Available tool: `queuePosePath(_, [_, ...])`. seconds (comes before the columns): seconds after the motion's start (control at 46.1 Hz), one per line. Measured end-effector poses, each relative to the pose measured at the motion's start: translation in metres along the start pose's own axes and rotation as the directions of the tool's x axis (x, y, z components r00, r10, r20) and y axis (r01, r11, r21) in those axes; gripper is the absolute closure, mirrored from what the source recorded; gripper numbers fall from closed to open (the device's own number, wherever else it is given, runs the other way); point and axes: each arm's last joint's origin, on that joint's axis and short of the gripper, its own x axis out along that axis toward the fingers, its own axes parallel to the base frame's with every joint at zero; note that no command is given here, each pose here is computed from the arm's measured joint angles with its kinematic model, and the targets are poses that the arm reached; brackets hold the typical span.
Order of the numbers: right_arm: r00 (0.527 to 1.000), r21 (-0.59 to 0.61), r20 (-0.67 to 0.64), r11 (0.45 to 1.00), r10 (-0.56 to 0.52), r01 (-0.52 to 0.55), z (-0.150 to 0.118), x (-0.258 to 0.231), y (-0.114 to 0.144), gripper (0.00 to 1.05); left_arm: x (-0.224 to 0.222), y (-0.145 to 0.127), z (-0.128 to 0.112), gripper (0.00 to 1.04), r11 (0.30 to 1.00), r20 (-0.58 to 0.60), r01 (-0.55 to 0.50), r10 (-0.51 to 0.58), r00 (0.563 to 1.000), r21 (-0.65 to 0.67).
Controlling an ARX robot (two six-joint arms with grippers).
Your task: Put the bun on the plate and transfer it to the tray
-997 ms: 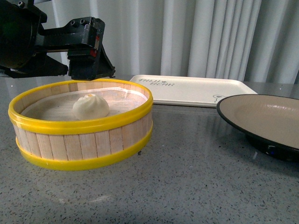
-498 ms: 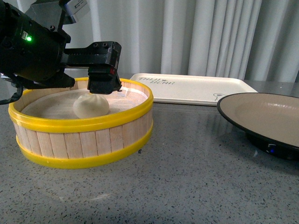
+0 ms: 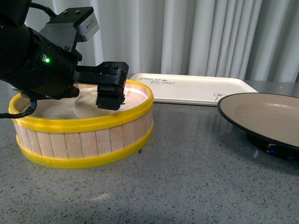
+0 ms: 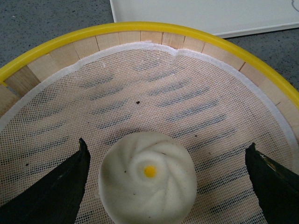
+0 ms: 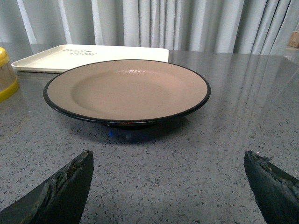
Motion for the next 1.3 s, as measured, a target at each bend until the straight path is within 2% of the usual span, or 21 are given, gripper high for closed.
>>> queuePosePath(0.303, [1.000, 0.000, 0.000, 1.000, 0.000, 0.000, 0.000, 0.000, 0.000, 0.08, 0.008, -0.002, -0.002, 0.08, 1.000, 0.008, -0.014, 0.014, 1.000, 0.011])
queuePosePath(0.52, [1.000, 0.000, 0.000, 1.000, 0.000, 0.000, 0.000, 0.000, 0.000, 0.08, 0.009, -0.001, -0.001, 0.48, 1.000, 0.009, -0.018, 0.018, 1.000, 0.013])
queuePosePath(0.759, [1.000, 0.000, 0.000, 1.000, 0.000, 0.000, 0.000, 0.000, 0.000, 0.08, 0.007, -0.003, 0.001, 0.76, 1.000, 0.022, 0.008, -0.008, 1.000, -0.006])
queuePosePath(0.954, [1.000, 0.000, 0.000, 1.000, 0.000, 0.000, 0.000, 0.000, 0.000, 0.08, -0.006, -0.008, 0.015, 0.99, 0.996, 0.111, 0.077, -0.072, 0.991, -0.047])
queuePosePath(1.084, [1.000, 0.000, 0.000, 1.000, 0.000, 0.000, 0.000, 0.000, 0.000, 0.08, -0.021, -0.022, 0.039, 1.01, 0.981, 0.237, 0.189, -0.173, 0.956, -0.046])
queuePosePath(1.192, [1.000, 0.000, 0.000, 1.000, 0.000, 0.000, 0.000, 0.000, 0.000, 0.08, -0.025, -0.037, 0.048, 1.01, 0.957, 0.309, 0.288, -0.269, 0.912, -0.017])
queuePosePath(1.3, [1.000, 0.000, 0.000, 1.000, 0.000, 0.000, 0.000, 0.000, 0.000, 0.08, -0.030, -0.067, 0.056, 1.01, 0.895, 0.422, 0.437, -0.433, 0.796, 0.094])
